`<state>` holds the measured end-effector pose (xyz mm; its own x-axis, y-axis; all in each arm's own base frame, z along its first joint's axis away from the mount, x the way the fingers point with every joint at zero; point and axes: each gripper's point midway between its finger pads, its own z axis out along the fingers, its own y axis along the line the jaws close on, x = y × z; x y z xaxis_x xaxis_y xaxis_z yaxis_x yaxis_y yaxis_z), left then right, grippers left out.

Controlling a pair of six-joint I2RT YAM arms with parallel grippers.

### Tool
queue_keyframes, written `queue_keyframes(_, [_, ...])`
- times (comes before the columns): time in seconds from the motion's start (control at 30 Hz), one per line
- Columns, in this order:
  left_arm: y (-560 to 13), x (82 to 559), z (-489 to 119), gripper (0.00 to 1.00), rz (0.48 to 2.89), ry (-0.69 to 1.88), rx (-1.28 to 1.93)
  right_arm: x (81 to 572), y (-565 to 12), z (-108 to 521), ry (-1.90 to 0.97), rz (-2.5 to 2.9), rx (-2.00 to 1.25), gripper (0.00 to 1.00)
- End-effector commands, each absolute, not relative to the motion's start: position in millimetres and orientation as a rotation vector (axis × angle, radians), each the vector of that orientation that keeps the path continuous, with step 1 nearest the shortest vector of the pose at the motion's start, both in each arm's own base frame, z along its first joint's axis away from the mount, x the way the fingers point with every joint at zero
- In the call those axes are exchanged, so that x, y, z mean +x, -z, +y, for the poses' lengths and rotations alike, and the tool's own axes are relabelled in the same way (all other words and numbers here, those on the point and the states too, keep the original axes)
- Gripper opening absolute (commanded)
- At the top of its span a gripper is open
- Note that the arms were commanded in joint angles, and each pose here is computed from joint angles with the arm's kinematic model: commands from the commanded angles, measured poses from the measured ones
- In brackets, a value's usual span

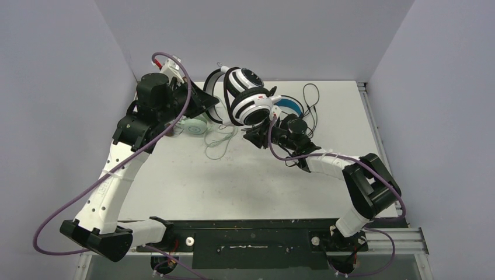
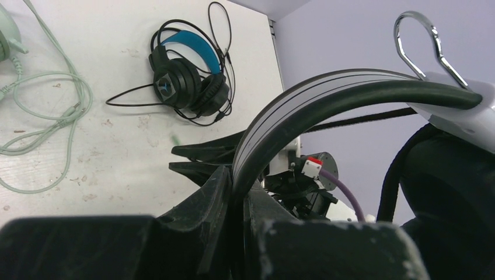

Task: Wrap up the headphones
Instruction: Wrap the headphones cable around the headphones.

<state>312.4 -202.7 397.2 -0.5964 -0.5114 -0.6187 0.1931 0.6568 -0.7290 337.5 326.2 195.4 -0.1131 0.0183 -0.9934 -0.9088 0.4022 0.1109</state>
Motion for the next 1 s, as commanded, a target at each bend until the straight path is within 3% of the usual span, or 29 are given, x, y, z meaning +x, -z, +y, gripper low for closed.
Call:
queue_keyframes(0.0, [-465.1, 305.5, -204.1, 0.0, 1.787, 1.115, -0.218, 324.2, -188.5, 328.1, -1.013, 1.425, -0.871, 0.17])
queue_keyframes(0.2, [-464.4, 306.1, -203.7, 0.0, 1.787, 1.11, -0.219, 316.5, -184.8, 326.3, -1.038, 1.431, -0.862, 0.04])
queue_keyframes(0.47, [-457.5, 310.8, -199.6, 0.0, 1.8, 1.085, -0.258, 305.9, -187.4, 329.9, -1.079, 1.445, -0.87, 0.0])
queue_keyframes(0.67, [-442.8, 325.0, -187.7, 0.0, 1.826, 1.035, -0.396, 261.6, -187.8, 347.1, -1.12, 1.451, -0.92, 0.0])
queue_keyframes(0.97, [-386.9, 368.3, -116.8, 0.0, 1.854, 0.536, -0.73, 189.8, -197.4, 355.3, -1.12, 1.482, -1.036, 0.0])
